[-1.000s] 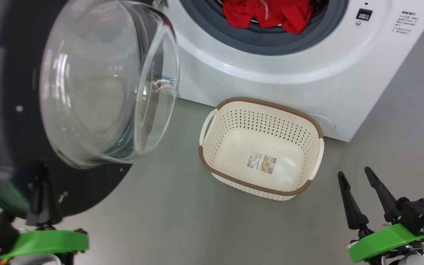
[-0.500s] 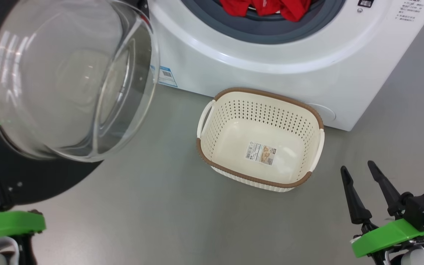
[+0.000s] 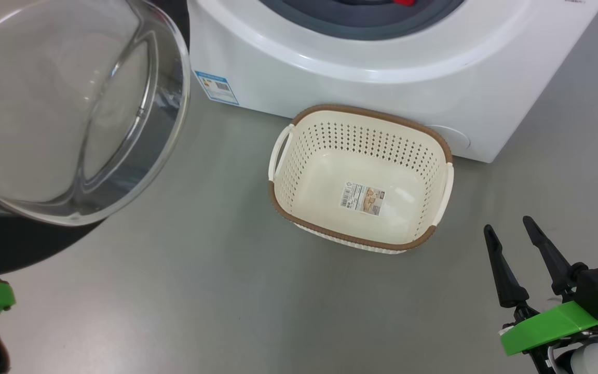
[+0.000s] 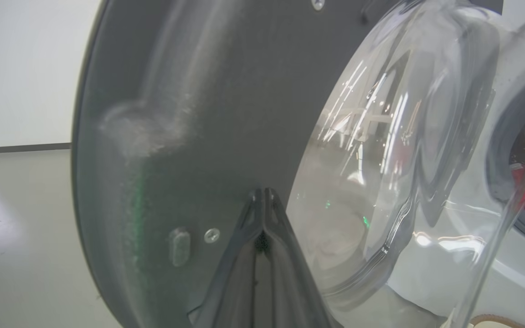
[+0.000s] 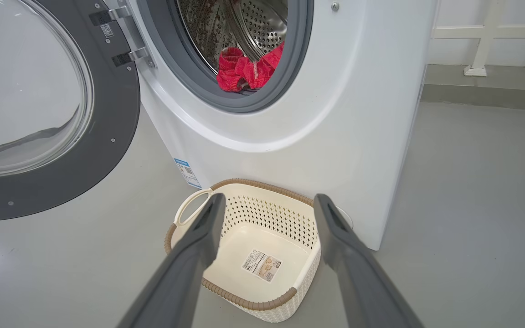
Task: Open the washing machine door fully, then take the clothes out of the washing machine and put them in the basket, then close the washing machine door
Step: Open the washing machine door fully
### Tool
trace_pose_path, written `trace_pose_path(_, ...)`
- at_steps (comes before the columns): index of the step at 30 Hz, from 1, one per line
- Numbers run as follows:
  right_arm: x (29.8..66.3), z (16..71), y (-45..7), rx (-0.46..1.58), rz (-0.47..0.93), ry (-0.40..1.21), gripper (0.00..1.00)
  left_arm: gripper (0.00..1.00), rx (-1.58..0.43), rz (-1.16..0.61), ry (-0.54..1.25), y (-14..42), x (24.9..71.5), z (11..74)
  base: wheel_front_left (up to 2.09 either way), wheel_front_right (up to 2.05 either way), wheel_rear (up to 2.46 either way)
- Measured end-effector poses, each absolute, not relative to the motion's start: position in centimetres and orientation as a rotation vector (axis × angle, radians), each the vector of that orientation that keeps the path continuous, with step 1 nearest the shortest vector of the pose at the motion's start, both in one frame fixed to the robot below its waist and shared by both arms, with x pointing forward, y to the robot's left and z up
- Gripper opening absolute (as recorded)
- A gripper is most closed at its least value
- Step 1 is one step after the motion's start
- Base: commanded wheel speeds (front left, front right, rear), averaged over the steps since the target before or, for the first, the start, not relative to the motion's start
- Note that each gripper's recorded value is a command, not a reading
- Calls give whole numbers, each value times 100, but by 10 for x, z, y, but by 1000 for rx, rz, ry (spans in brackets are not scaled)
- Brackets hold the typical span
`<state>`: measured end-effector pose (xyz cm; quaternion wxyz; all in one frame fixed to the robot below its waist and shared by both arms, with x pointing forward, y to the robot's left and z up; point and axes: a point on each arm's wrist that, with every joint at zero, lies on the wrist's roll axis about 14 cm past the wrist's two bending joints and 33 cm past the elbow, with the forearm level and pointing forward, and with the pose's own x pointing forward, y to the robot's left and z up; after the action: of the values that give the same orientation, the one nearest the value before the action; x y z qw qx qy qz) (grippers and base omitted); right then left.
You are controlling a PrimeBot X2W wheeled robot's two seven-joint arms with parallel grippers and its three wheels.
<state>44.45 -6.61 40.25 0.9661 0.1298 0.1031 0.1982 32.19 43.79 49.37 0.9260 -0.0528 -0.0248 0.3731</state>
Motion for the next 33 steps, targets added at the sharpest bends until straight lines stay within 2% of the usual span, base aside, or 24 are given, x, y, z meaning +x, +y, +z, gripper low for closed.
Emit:
trace_pose_path(15,453,400,-74,257,379,201,100,0,-89,805,-21,458,332,490,0,0,0)
trace_pose_path(28,447,424,-70,256,387,151,100,0,-124,715,-17,428,327,485,0,0,0)
trace_pose_path(33,444,434,-69,259,387,130,100,29,-125,670,-26,411,324,486,0,0,0)
